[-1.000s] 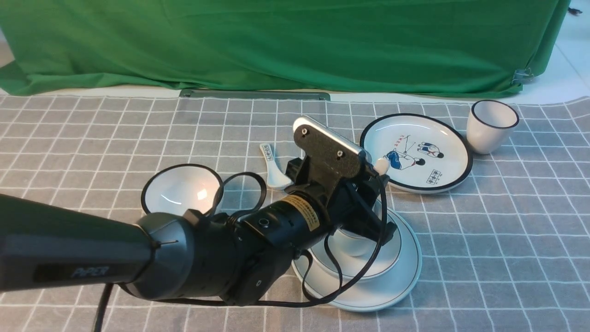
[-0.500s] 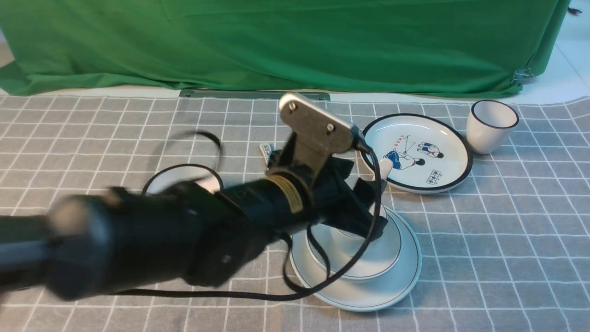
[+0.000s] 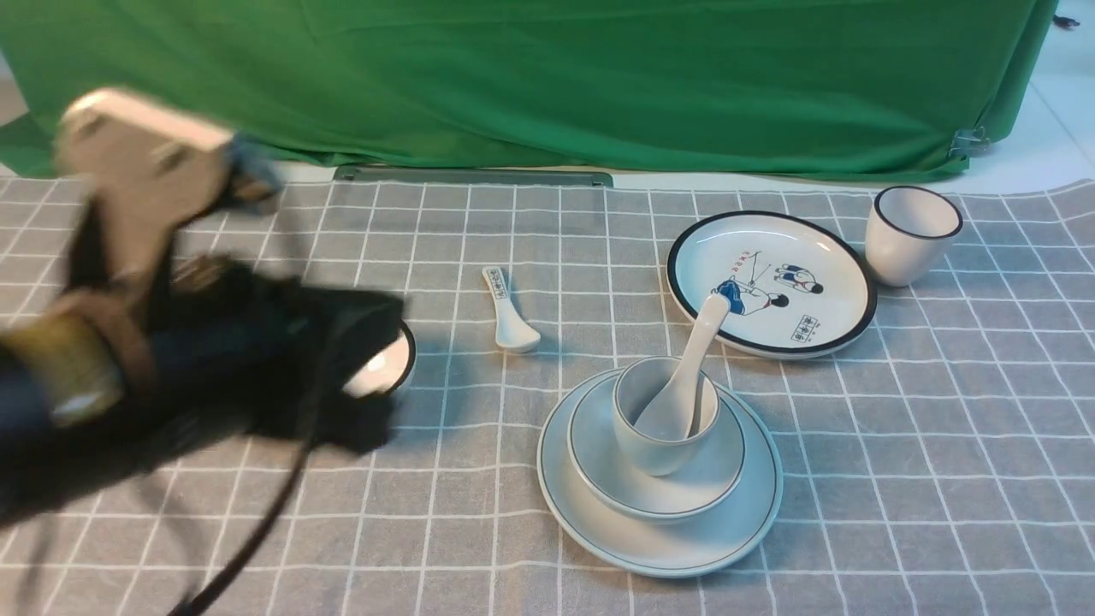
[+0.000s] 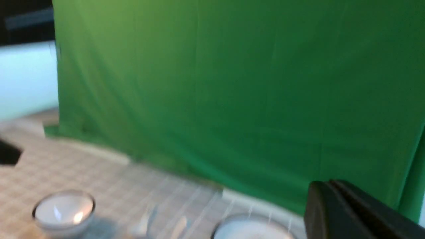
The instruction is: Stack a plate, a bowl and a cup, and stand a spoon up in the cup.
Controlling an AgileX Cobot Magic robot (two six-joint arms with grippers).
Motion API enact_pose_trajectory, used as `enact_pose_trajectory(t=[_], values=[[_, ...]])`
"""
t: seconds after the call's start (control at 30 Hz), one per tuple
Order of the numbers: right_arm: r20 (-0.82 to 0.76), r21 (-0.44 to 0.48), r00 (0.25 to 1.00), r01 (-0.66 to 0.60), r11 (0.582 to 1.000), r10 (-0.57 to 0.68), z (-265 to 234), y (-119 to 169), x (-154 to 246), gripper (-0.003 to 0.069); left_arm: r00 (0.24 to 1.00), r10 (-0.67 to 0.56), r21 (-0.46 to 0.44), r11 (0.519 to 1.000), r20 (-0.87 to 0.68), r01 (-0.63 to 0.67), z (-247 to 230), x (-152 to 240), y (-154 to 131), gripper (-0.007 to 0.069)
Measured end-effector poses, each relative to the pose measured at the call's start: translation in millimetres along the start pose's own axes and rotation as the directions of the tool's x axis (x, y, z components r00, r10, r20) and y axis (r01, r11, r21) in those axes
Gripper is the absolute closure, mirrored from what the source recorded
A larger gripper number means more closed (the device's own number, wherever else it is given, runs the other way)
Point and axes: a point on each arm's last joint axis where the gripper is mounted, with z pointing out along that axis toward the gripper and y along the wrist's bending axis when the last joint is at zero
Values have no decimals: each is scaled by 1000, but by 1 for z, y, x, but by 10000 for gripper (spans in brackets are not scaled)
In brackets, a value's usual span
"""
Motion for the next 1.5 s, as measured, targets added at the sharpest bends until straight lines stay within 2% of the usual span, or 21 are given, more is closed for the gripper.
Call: enact_pose_trajectory(t=[0.13,0.23,0.37,0.6,1.07,1.3,1.5], values=[[111,-9,994,14,1000,-12,-4,6,23,639,997,-68,-13,998,39,69,-30,38,6,624],[118,-14,993,15,1000,-14,-3,8,29,639,989,-117,0,993,96,117,-51,66,8,624],[126,-14,992,16,1000,-14,-3,8,29,639,976,-135,18,991,173,134,-63,79,10,622],[125,-14,992,16,1000,-14,-3,8,29,628,949,-133,40,991,285,126,-76,79,9,617],[125,-14,992,16,1000,-14,-3,8,29,606,949,-124,37,992,291,118,-76,79,10,614],[125,-14,992,16,1000,-14,-3,8,29,595,951,-69,4,997,302,71,-80,80,11,614],[125,-14,992,16,1000,-14,-3,8,29,582,924,-62,-173,976,376,136,-91,101,24,614]])
